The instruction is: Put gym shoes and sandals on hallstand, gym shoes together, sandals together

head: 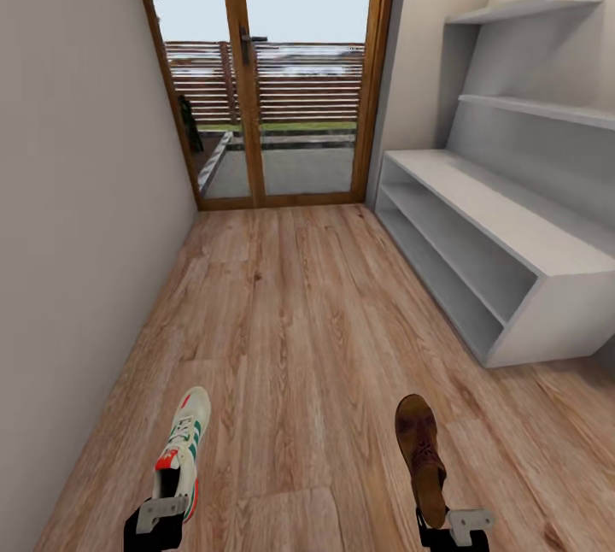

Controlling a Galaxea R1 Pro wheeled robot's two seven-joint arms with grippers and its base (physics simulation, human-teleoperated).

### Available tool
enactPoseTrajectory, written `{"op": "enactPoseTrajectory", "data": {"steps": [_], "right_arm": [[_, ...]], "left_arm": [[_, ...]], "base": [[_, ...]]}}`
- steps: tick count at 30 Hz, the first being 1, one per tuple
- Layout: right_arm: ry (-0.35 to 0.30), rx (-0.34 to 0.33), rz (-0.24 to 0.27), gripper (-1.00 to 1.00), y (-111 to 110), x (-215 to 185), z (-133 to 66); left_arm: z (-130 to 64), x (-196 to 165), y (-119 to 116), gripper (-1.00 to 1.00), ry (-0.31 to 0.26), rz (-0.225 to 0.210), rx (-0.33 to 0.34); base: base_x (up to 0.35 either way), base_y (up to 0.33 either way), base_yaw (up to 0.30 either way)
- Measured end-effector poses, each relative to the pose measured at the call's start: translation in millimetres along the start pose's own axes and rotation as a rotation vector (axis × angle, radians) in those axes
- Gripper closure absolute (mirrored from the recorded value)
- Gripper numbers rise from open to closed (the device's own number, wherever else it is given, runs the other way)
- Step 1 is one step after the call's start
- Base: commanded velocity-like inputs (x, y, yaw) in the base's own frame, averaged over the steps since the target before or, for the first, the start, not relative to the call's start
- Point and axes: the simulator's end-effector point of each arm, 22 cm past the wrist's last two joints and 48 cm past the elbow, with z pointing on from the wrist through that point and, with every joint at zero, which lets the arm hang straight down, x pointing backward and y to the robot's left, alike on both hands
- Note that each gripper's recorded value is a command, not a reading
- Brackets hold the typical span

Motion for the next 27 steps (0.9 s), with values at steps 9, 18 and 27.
{"op": "enactPoseTrajectory", "data": {"steps": [9, 18, 27], "right_arm": [[-0.012, 0.003, 0.002, 1.0, -1.0, -5.5, -0.1], [-0.013, 0.003, 0.001, 1.0, -1.9, -5.8, -0.2], [-0.013, 0.003, 0.0, 1.0, -2.0, -5.9, -0.2]], "left_arm": [[-0.2, -5.7, -0.3, 1.0, -0.012, 0.0, 0.001], [-0.2, -6.3, -0.6, 1.0, -0.013, 0.001, 0.002], [-0.2, -6.3, -0.7, 1.0, -0.013, 0.001, 0.002]], "base": [[0.334, 0.0, 0.0], [0.335, 0.0, 0.0], [0.335, 0.0, 0.0]]}}
